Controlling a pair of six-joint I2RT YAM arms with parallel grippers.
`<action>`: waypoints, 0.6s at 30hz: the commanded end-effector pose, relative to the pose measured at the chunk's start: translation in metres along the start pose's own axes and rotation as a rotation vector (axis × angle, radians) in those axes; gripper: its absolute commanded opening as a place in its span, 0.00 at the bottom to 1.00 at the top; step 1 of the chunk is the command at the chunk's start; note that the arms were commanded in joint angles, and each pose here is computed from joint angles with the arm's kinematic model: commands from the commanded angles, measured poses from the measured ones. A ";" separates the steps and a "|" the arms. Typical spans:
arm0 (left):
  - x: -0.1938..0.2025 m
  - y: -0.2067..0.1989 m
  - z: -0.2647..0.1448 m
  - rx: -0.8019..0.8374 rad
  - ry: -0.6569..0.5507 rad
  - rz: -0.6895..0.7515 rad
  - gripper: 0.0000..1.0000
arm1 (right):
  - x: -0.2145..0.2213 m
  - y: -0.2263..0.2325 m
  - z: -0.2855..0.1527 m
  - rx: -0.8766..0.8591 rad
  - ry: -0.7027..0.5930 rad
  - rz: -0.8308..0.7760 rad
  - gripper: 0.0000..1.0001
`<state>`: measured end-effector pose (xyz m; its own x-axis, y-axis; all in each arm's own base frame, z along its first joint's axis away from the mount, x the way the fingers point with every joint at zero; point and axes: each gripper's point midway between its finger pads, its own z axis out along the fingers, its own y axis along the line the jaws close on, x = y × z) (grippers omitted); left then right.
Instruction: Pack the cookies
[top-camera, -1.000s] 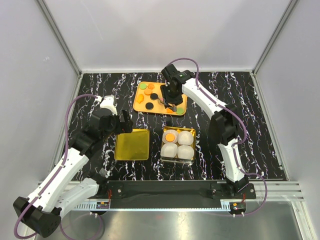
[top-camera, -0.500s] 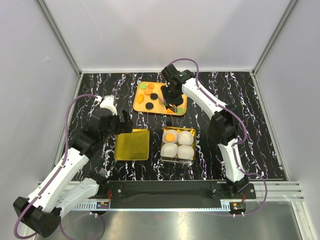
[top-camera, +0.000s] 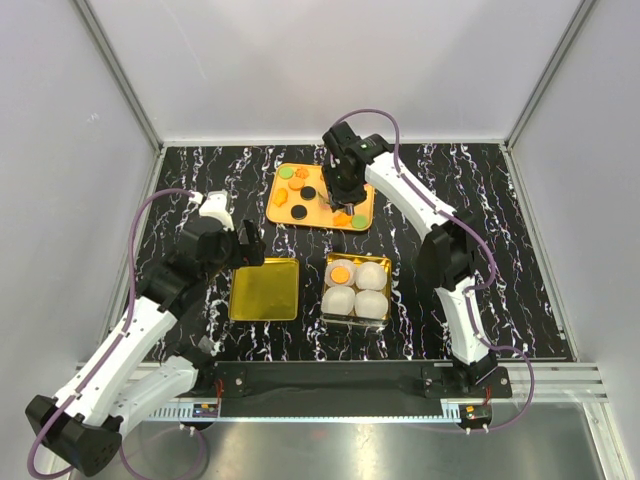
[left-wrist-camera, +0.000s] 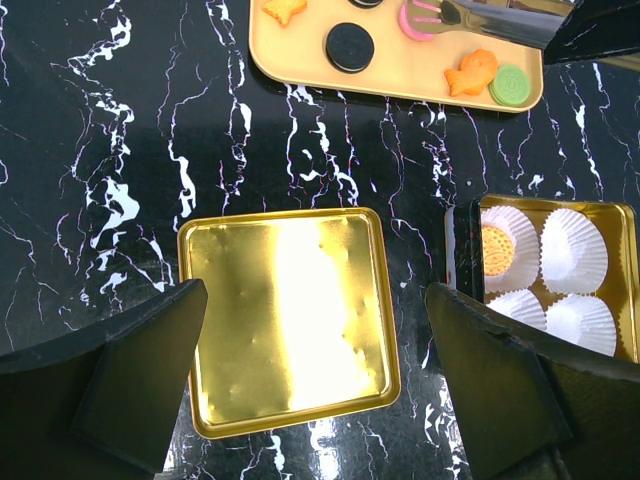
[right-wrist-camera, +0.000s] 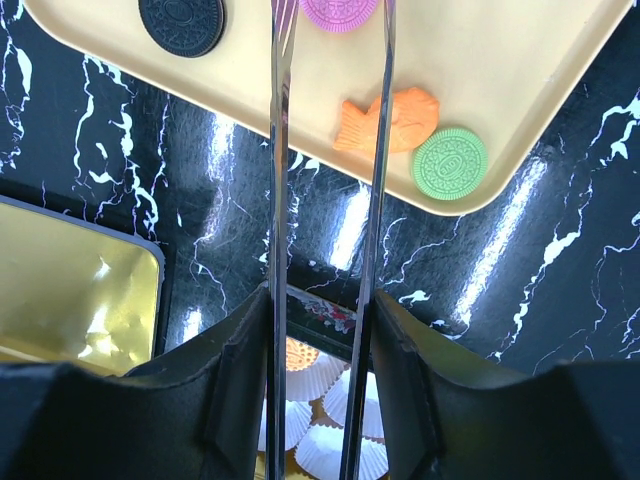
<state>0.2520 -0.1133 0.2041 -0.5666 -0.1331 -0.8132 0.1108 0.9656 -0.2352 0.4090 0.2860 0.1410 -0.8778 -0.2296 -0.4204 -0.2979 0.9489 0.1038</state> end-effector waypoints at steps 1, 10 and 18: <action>-0.014 -0.003 -0.004 0.013 -0.056 -0.007 0.99 | -0.009 0.004 -0.009 0.003 -0.032 -0.028 0.49; -0.015 -0.003 -0.005 0.016 -0.058 -0.007 0.99 | -0.010 0.009 -0.005 -0.017 -0.024 -0.022 0.50; -0.015 -0.002 -0.005 0.014 -0.058 -0.008 0.99 | -0.005 0.009 -0.001 -0.019 -0.007 -0.012 0.50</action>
<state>0.2514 -0.1130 0.2062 -0.5605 -0.1362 -0.8168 0.1125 0.9647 -0.2381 0.4112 0.2870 0.1355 -0.8823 -0.2388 -0.4056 -0.3006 0.9490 0.0951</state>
